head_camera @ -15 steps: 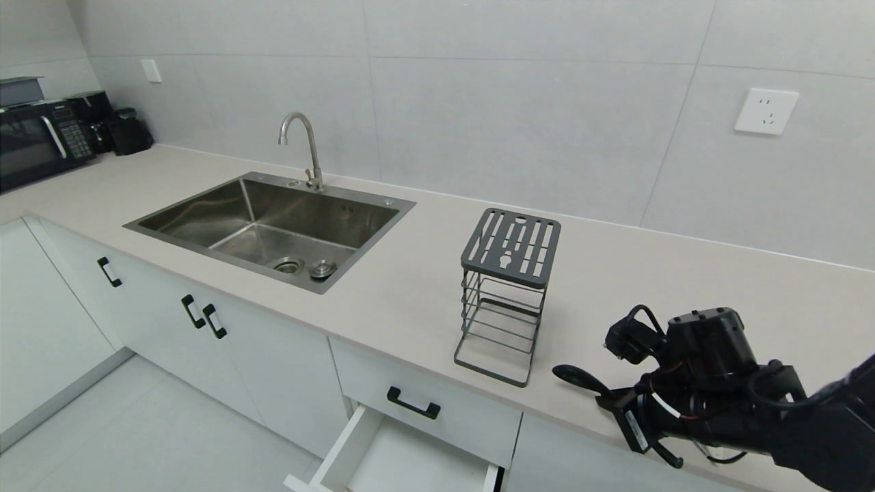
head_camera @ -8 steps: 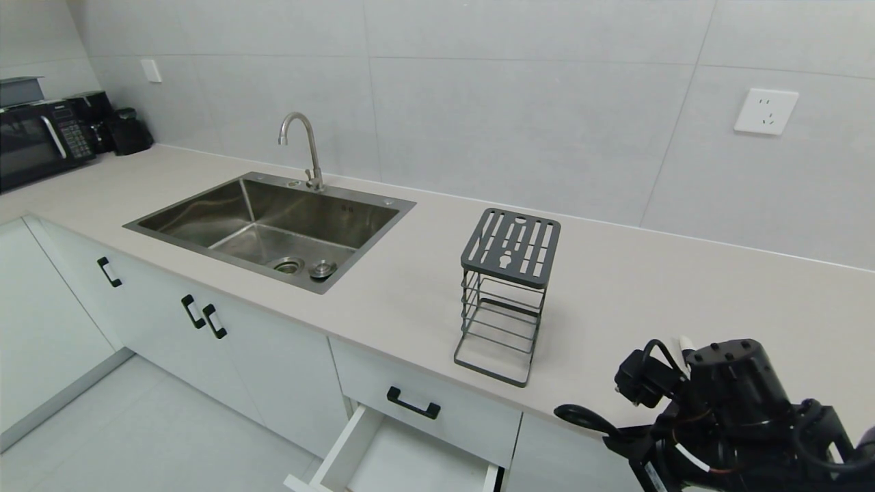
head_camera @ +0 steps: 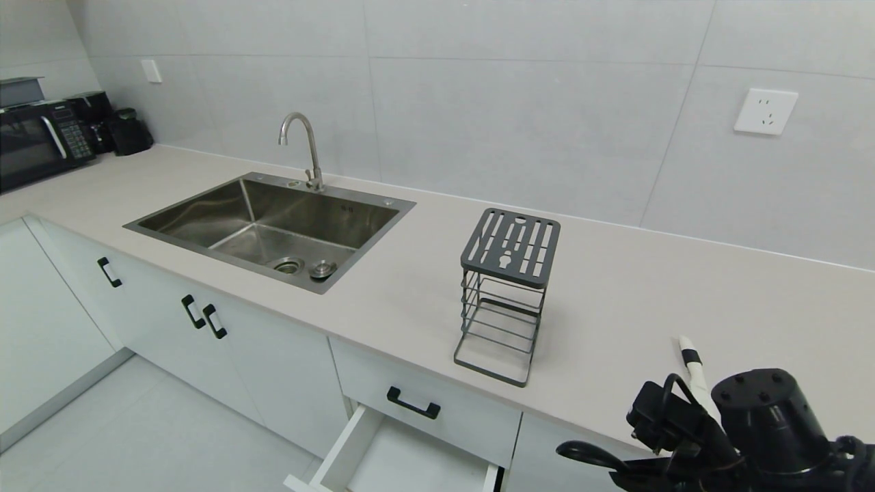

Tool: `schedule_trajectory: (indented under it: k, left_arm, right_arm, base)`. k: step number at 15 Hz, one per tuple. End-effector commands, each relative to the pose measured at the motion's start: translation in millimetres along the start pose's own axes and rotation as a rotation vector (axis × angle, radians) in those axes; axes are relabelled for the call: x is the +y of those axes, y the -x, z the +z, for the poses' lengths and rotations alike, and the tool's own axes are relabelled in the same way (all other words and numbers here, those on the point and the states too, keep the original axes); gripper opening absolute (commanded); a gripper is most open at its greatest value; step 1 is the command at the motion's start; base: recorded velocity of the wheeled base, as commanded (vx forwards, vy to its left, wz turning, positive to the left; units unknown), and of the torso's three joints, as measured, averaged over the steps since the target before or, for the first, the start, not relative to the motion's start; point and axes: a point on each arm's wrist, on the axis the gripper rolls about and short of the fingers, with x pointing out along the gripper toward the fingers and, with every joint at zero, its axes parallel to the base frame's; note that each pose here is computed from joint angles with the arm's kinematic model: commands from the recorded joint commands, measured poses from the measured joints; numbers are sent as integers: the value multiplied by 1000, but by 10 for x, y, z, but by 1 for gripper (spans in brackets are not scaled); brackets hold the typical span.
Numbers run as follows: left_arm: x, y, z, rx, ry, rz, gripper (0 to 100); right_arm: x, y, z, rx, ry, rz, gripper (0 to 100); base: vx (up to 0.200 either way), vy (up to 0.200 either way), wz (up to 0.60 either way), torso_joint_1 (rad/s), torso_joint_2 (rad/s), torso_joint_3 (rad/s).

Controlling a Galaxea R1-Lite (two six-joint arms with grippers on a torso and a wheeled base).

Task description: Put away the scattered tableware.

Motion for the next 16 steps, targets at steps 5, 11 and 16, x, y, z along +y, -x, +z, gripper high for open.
schedule_trajectory:
  k: [5, 11, 16]
  left_arm:
    - [0, -1, 1, 1, 0, 0, 100]
    - [0, -1, 1, 1, 0, 0, 100]
    - [0, -1, 1, 1, 0, 0, 100]
  right_arm:
    - [53, 64, 60, -50, 61, 15, 0]
    - [355, -54, 453, -151, 199, 113, 0]
    - [615, -273, 651, -157, 212, 185, 0]
  base:
    - [0, 0, 0, 0, 0, 0]
    - [0, 0, 0, 0, 0, 0]
    - [0, 0, 0, 0, 0, 0]
